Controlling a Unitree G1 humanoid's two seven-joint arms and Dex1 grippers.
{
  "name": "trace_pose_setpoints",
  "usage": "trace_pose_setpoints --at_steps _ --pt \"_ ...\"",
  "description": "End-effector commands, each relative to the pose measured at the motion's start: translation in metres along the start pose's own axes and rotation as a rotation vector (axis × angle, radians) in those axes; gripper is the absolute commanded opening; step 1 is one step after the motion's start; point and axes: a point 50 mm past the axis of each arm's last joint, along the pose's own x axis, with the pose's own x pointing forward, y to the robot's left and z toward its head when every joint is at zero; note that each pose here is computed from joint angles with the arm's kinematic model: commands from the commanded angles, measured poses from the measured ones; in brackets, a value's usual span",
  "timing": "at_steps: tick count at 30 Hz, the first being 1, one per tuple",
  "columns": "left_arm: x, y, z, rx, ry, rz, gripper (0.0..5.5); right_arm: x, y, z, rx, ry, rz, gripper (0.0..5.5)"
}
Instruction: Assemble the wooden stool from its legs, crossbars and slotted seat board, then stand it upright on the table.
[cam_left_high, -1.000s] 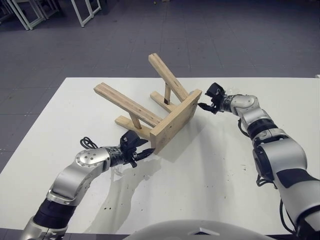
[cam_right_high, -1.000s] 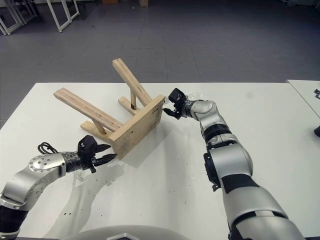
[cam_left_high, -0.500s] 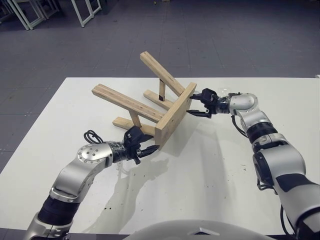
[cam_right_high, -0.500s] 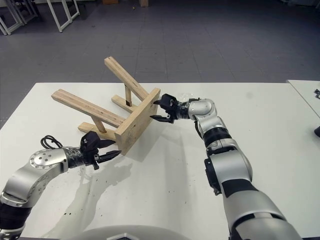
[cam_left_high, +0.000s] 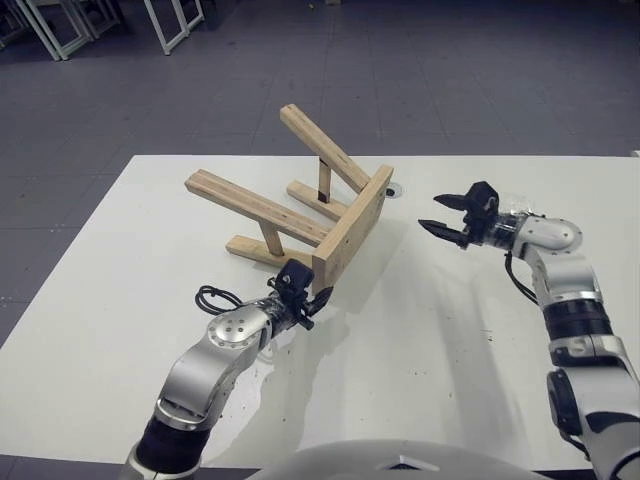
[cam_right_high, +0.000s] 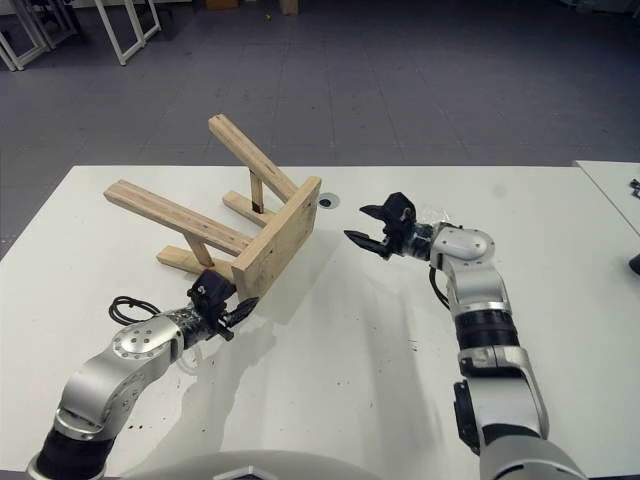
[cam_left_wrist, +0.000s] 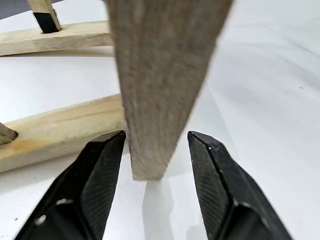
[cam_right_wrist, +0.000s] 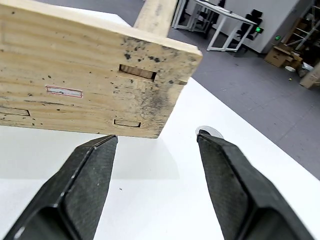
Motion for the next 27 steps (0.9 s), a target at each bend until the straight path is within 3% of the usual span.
trace_pose_setpoints --at_steps 1,5,7,11,14,18,20,23,27 --pt "0.015 0.007 0.002 -0.064 0.001 0.107 2.29 -0.015 0.014 -0.006 0.077 0.01 -0.057 2.95" --pt "0.021 0.009 0.01 -0.251 -0.045 0.09 1.66 -0.021 0.022 -0.01 0.122 0.025 -0.102 2.95" --pt "0.019 0.014 0.029 -0.402 -0.135 0.035 1.62 -0.024 0.022 -0.014 0.136 0.04 -0.124 2.95" --pt "0.009 0.032 0.098 -0.699 -0.437 -0.068 1.58 -0.029 0.024 -0.024 0.164 0.07 -0.146 2.95" --pt "-0.001 0.028 0.151 -0.955 -0.668 -0.198 1.5 -0.029 0.024 -0.028 0.174 0.081 -0.151 2.95" --pt "-0.022 0.03 0.195 -1.309 -0.873 -0.298 1.31 -0.03 0.025 -0.031 0.179 0.096 -0.147 2.95" --pt "-0.025 0.035 0.196 -1.543 -0.862 -0.296 1.31 -0.031 0.025 -0.031 0.177 0.101 -0.147 2.95" --pt "-0.014 0.052 0.166 -1.872 -0.706 -0.038 1.31 -0.031 0.021 -0.03 0.171 0.103 -0.151 2.95" --pt "-0.012 0.059 0.155 -1.959 -0.618 0.062 1.31 -0.03 0.024 -0.031 0.171 0.107 -0.147 2.95"
